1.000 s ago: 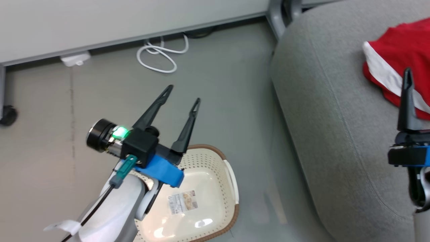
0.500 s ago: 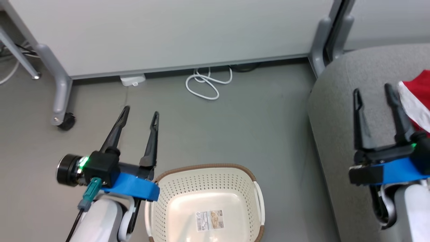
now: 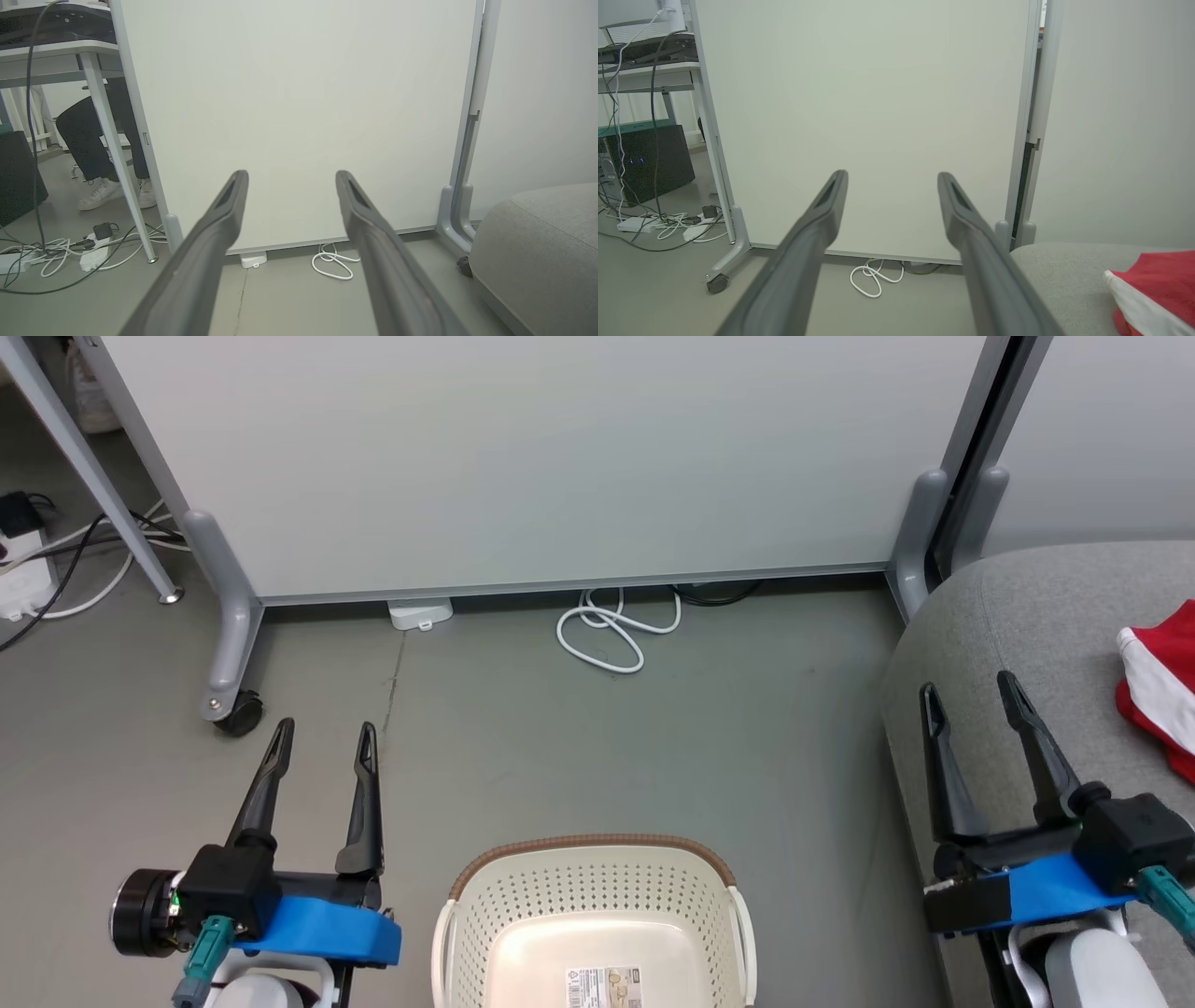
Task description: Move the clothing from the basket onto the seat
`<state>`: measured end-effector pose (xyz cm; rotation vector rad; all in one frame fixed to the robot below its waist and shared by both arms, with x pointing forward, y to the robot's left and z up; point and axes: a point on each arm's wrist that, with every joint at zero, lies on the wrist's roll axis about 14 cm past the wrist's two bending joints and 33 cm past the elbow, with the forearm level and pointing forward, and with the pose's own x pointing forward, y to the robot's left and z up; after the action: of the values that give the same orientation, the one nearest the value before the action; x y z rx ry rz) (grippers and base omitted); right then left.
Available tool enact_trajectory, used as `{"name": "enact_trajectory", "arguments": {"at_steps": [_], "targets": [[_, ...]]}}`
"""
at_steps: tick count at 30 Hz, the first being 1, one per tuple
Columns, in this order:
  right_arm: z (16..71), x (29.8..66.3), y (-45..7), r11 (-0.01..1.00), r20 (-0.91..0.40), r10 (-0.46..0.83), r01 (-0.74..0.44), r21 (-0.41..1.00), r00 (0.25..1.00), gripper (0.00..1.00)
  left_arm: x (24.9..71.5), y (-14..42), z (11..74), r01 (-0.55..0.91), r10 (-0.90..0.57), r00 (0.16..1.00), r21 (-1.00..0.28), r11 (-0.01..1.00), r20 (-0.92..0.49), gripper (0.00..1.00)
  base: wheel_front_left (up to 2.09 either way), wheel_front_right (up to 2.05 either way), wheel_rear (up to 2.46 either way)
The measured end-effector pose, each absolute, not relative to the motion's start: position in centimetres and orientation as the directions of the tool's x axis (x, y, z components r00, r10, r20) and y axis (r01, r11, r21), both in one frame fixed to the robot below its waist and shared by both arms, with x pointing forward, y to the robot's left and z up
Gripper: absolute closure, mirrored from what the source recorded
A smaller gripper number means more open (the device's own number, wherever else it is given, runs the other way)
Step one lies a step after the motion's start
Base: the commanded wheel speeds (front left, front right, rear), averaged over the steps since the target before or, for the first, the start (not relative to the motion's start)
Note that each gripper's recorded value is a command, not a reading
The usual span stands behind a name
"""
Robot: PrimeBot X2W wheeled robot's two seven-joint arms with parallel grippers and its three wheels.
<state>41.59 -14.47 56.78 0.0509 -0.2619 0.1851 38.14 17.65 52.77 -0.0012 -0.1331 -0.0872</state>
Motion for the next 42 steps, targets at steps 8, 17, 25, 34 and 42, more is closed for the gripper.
{"name": "enact_trajectory", "arguments": {"at_steps": [8,17,25,34,42], "targets": [[55.1,39.8,-15.1,0.986,0.215,0.149,-0.162,0.048,0.965,0.00,36.4,18.0,52.4,0.066,-0.064,0.990,-0.005,0.998,0.128,0.00,0.00,0.00,0.00],[54.0,38.5,-16.3,0.991,0.187,0.112,-0.124,0.057,0.976,0.00,36.1,17.7,52.2,0.072,-0.070,0.990,-0.011,0.997,0.126,0.00,0.00,0.00,0.00],[53.8,38.0,-16.7,0.991,0.180,0.095,-0.110,0.071,0.979,0.00,35.9,17.3,52.3,0.082,-0.081,0.988,-0.006,0.997,0.129,0.00,0.00,0.00,0.00],[54.0,37.9,-16.7,0.991,0.187,0.096,-0.112,0.078,0.978,0.00,35.7,17.0,51.8,0.095,-0.096,0.989,0.015,0.995,0.113,0.00,0.00,0.00,0.00],[53.8,37.8,-16.6,0.990,0.181,0.097,-0.114,0.082,0.979,1.00,35.5,17.1,51.1,0.092,-0.094,0.991,0.028,0.995,0.092,1.00,0.00,0.00,0.00]]}}
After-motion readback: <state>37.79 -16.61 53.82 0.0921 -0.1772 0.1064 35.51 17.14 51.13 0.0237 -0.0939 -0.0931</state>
